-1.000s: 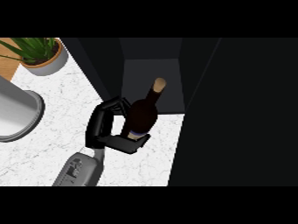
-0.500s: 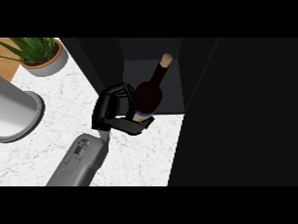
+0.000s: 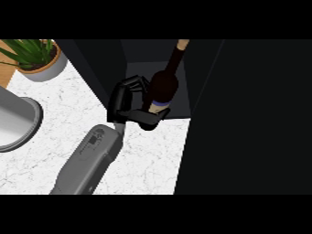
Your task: Pick up the wine, place it into the cabinet and close the cabinet
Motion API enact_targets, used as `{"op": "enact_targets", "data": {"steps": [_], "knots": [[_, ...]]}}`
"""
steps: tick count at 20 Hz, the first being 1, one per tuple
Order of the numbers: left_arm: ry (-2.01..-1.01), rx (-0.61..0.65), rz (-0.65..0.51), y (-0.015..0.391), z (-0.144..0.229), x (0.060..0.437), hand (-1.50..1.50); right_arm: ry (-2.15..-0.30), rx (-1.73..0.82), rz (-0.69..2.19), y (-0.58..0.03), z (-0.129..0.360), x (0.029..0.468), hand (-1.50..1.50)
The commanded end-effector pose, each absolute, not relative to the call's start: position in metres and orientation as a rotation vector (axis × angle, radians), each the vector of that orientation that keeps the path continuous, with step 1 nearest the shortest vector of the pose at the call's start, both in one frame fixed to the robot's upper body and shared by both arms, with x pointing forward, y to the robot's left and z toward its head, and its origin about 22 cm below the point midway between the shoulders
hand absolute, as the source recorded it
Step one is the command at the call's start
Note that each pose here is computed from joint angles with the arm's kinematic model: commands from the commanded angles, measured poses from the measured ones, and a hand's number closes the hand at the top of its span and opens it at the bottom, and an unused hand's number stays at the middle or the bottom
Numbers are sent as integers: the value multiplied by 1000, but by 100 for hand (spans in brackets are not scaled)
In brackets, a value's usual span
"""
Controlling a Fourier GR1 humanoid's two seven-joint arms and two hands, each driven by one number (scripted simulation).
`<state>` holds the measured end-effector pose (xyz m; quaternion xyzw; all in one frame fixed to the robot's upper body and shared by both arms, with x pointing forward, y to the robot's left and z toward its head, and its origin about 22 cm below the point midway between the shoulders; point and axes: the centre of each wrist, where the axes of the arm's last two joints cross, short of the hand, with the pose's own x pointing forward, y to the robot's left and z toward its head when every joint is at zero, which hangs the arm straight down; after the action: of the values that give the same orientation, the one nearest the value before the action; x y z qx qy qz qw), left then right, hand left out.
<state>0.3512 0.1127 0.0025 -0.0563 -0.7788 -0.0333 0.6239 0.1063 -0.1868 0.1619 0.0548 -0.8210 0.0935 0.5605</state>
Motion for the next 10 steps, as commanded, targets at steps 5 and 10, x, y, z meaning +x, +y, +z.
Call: {"op": "enact_targets", "data": {"steps": [5,10], "knots": [[-1750,-60,-104,99,1,380,150,-1942,274,169,-194,193,71,-150],[-1703,63,-186,89,5,389,150,-1959,301,158,-194,192,75,-150]]}}
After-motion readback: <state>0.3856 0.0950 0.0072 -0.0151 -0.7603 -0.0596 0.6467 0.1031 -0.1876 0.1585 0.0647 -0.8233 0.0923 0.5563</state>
